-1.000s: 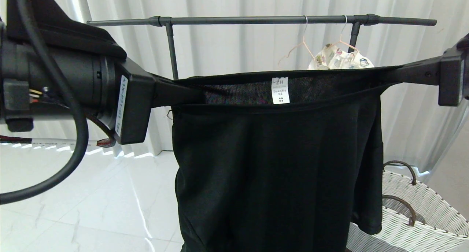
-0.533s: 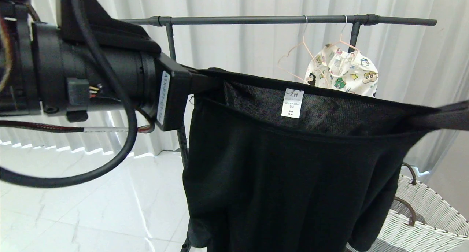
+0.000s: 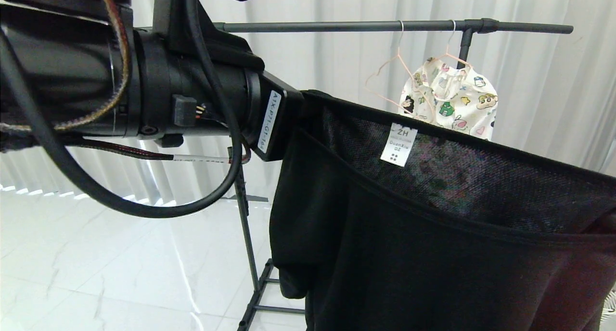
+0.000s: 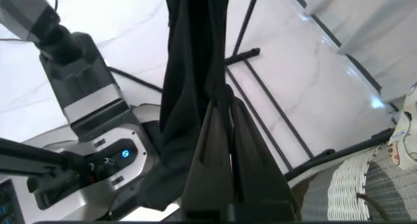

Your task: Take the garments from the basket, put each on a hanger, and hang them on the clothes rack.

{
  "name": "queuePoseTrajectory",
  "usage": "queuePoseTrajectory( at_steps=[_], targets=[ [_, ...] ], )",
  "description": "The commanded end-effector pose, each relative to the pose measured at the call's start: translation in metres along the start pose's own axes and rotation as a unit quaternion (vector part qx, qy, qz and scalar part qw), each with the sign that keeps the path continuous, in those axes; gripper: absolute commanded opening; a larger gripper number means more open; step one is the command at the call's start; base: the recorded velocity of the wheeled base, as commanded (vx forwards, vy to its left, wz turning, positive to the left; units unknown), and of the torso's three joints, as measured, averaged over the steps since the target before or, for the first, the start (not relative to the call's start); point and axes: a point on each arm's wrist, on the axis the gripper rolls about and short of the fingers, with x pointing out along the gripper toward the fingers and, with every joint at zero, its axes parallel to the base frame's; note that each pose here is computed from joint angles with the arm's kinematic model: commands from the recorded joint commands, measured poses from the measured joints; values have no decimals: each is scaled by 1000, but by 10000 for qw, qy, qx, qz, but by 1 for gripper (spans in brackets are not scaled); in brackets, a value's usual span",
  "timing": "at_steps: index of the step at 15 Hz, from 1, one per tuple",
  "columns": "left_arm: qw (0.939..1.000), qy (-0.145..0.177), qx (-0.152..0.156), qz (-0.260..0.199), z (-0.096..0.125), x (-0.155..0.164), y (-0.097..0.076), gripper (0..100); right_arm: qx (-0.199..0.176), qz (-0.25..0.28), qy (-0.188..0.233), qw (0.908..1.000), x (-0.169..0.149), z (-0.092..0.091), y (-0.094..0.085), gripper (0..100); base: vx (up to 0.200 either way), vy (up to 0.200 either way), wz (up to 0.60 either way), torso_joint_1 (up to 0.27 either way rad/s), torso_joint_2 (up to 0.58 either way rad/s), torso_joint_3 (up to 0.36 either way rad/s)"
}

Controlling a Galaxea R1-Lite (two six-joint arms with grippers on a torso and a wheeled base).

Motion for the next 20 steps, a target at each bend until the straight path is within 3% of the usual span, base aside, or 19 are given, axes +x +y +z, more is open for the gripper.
queuePoseTrajectory(
  at_steps=[1,3,5,6,9,11,14,16,18,20],
  targets=[
    [10000,33,-3,-25,-2,-8,-1,0,31,-68,6,10000,6,3,-3,0,0,0,0,0,0,0],
    [9970,551,-196,-515,-9,-41,-11,0,104,-416,-389,9983,28,22,-19,0,0,0,0,0,0,0],
    [9893,955,-422,-1023,-16,-65,-14,0,99,-529,-600,9967,42,36,-28,0,0,0,0,0,0,0],
    [9797,1261,-572,-1446,-19,-81,-19,0,84,-526,-668,9963,50,48,-32,0,0,0,0,0,0,0],
    [9633,1394,-994,-2067,-16,-90,-42,0,51,-529,-802,9954,64,65,-38,0,0,0,0,0,0,0],
    [9578,1417,-1045,-2272,-15,-93,-51,0,49,-530,-809,9953,66,67,-38,0,0,0,0,0,0,0],
    [9582,1393,-1021,-2281,-15,-95,-52,0,48,-561,-830,9950,63,66,-38,0,0,0,0,0,0,0],
    [9620,1405,-914,-2157,-15,-94,-50,0,78,-640,-831,9945,54,63,-38,0,0,0,0,0,0,0],
    [9712,1537,-584,-1722,-18,-81,-49,0,177,-768,-679,9946,42,54,-39,0,0,0,0,0,0,0],
    [9772,1765,-461,-1084,-16,-57,-50,0,237,-748,-466,9958,27,44,-33,0,0,0,0,0,0,0]
  ],
)
